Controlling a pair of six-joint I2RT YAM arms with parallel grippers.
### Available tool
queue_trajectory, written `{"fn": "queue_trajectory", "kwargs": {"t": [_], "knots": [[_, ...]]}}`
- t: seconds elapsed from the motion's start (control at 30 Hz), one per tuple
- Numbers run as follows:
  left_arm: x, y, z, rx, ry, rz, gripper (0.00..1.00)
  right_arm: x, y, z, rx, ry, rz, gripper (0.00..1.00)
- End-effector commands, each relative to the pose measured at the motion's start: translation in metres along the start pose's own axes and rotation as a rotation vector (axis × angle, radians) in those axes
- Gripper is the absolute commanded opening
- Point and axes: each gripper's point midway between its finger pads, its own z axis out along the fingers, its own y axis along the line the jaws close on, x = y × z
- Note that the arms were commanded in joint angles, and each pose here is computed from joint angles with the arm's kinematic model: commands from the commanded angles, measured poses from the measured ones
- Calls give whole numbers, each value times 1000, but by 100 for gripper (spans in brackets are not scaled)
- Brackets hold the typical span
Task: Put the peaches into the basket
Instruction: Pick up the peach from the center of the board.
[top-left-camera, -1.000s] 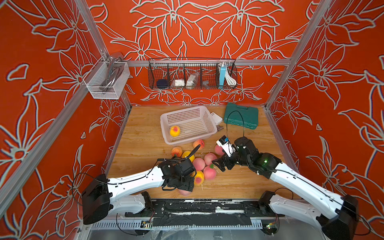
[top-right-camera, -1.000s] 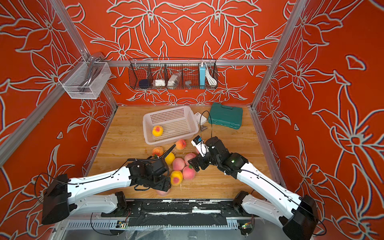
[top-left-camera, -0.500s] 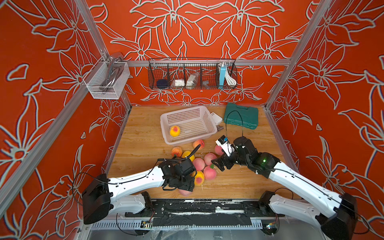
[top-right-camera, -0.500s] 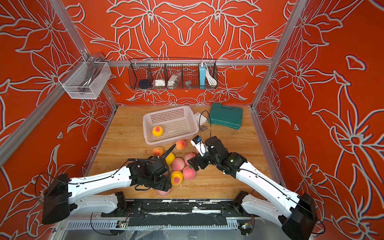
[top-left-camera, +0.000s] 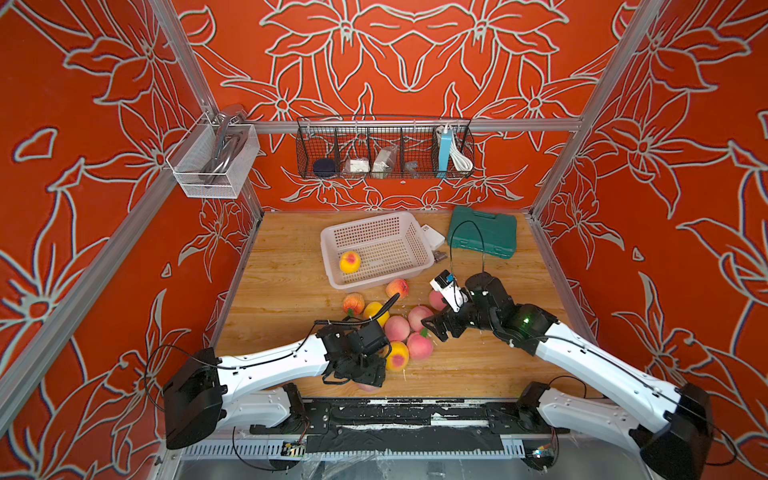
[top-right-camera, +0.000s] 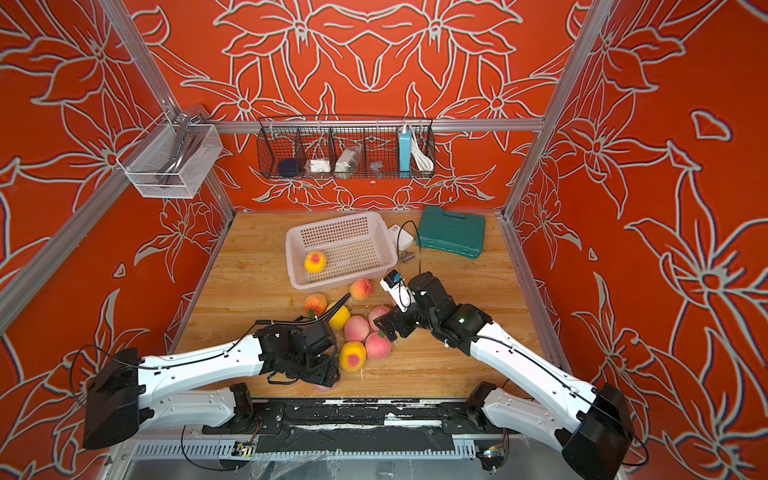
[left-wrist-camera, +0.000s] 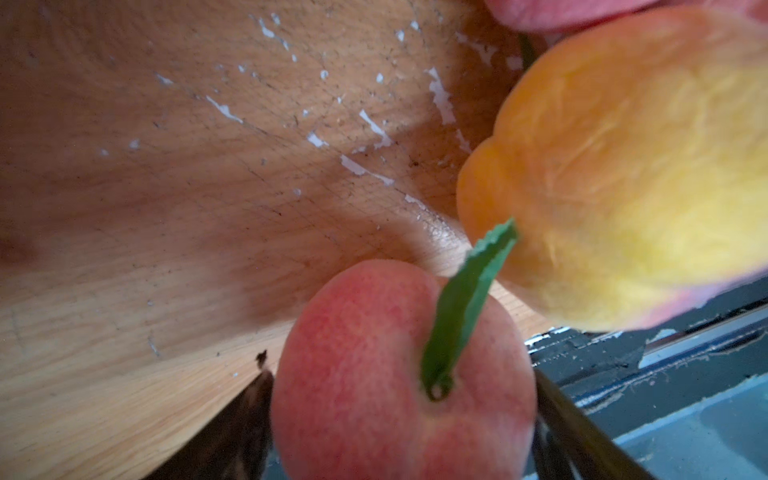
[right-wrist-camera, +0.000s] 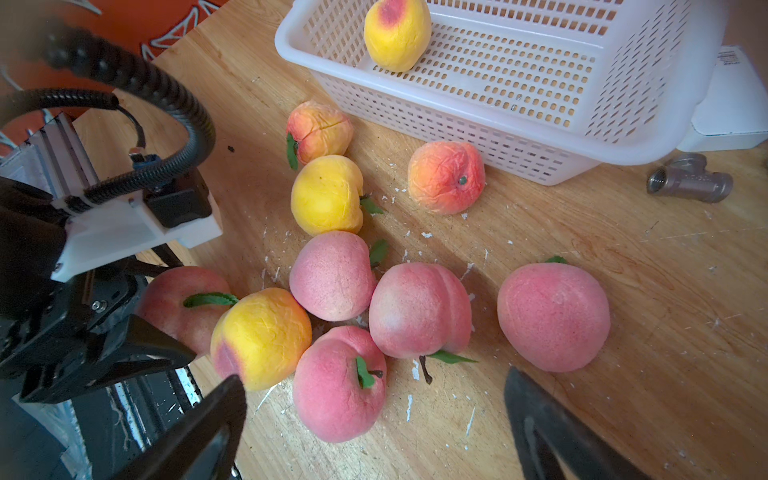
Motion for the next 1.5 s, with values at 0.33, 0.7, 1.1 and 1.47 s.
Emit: {"fn": "queue_trajectory", "kwargs": {"t": [0.33, 0.7, 1.1, 1.47], "knots": [[-3, 6, -19, -25, -46, 9, 62, -7, -1, -2, 9, -26, 9, 99], [-47, 1, -74, -33, -205, 48, 61, -23, -4, -13, 25, -80, 17, 99], [-179, -16, -145, 52, -457, 49, 62, -48, -30, -16, 51, -131, 131, 99], [-301, -10, -153, 13, -543, 27, 62, -60, -53, -26, 106, -164, 128, 99]]}}
